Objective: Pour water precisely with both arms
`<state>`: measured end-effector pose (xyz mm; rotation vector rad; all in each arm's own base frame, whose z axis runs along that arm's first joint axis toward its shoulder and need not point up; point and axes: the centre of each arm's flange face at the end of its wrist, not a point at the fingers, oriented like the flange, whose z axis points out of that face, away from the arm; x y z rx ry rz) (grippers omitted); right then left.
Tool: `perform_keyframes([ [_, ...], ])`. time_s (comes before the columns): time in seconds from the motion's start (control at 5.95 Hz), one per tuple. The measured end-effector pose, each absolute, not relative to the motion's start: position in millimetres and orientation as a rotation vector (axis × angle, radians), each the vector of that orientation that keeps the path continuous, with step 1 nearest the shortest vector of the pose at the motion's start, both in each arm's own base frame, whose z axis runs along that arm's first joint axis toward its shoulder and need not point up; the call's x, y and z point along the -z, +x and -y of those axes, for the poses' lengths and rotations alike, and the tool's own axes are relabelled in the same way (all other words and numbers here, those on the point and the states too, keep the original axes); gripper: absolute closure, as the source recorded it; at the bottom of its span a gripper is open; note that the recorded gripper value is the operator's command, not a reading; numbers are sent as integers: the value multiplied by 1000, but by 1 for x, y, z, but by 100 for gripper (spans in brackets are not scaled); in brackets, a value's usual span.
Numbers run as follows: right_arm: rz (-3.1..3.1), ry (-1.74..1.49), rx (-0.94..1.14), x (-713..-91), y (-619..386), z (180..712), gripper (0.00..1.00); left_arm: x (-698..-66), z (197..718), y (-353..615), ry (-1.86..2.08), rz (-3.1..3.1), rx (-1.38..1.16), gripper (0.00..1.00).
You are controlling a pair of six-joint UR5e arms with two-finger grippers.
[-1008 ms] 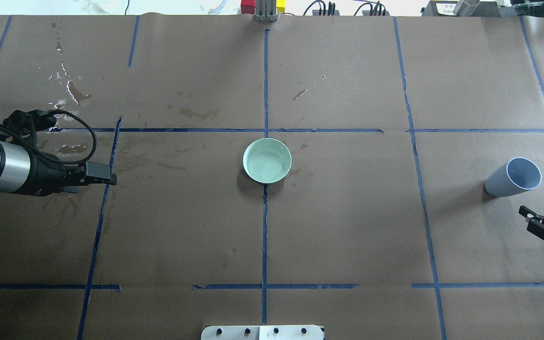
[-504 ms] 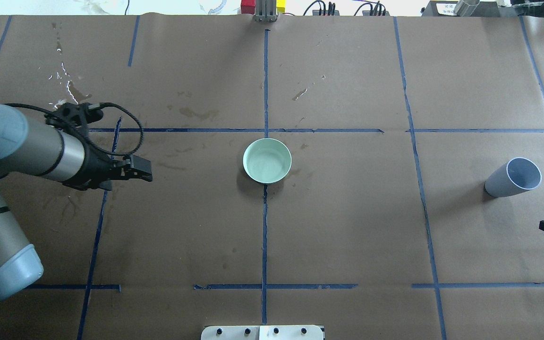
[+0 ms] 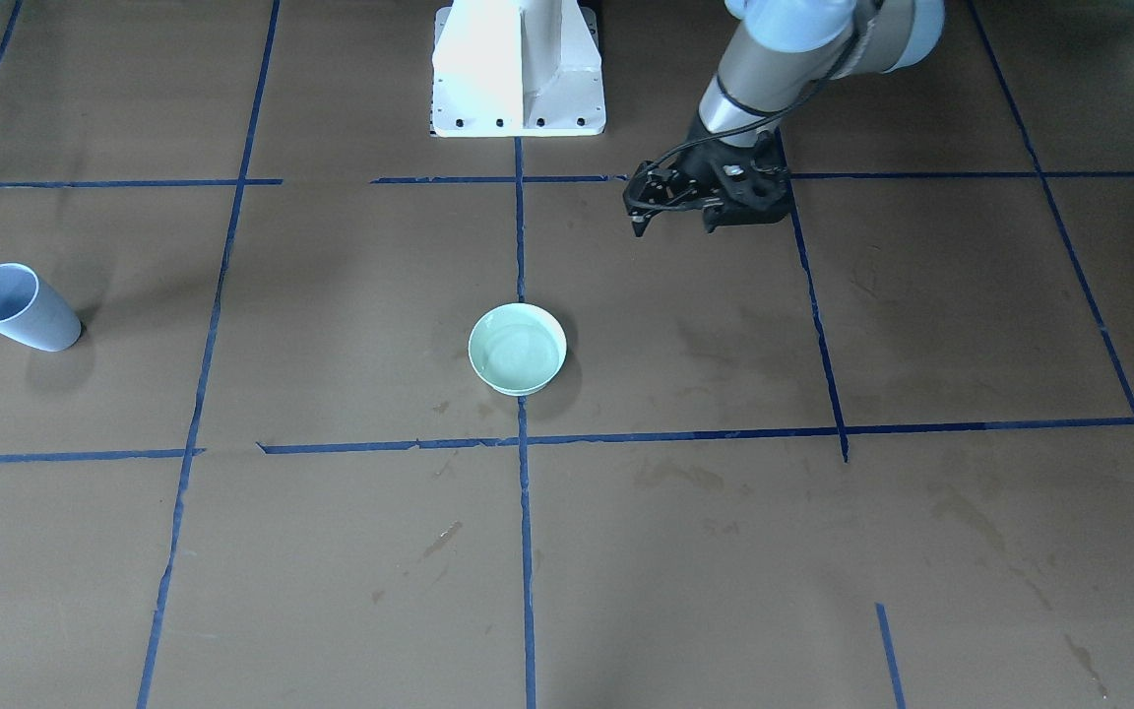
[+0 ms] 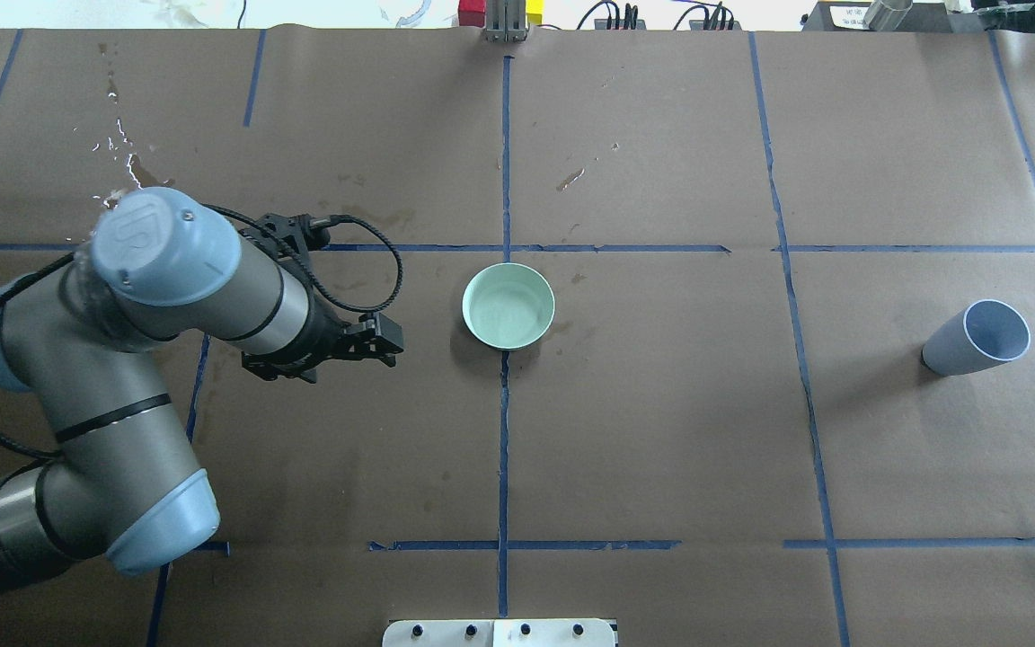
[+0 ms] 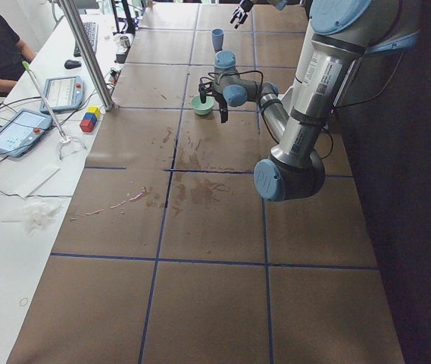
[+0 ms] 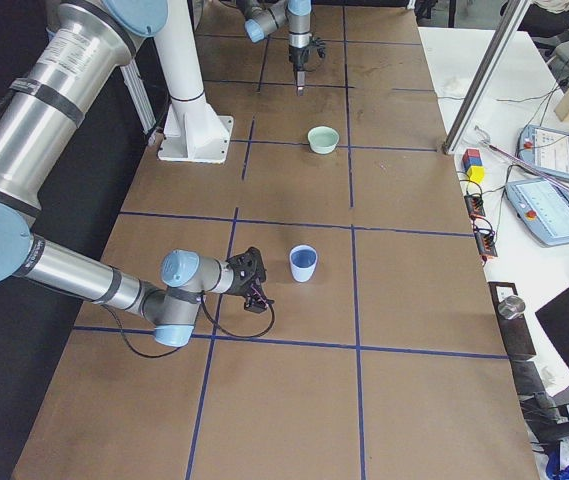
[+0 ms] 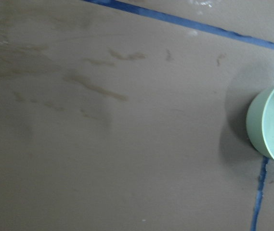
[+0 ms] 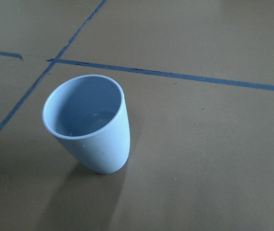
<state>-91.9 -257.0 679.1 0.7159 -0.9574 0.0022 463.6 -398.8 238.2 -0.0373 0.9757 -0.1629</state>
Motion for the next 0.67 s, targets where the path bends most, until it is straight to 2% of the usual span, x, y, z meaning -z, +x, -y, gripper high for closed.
perform_keyframes([
  [0.67,891,625,143,-676,-32,325,0,-212,425,546,-31,-935,160,2],
])
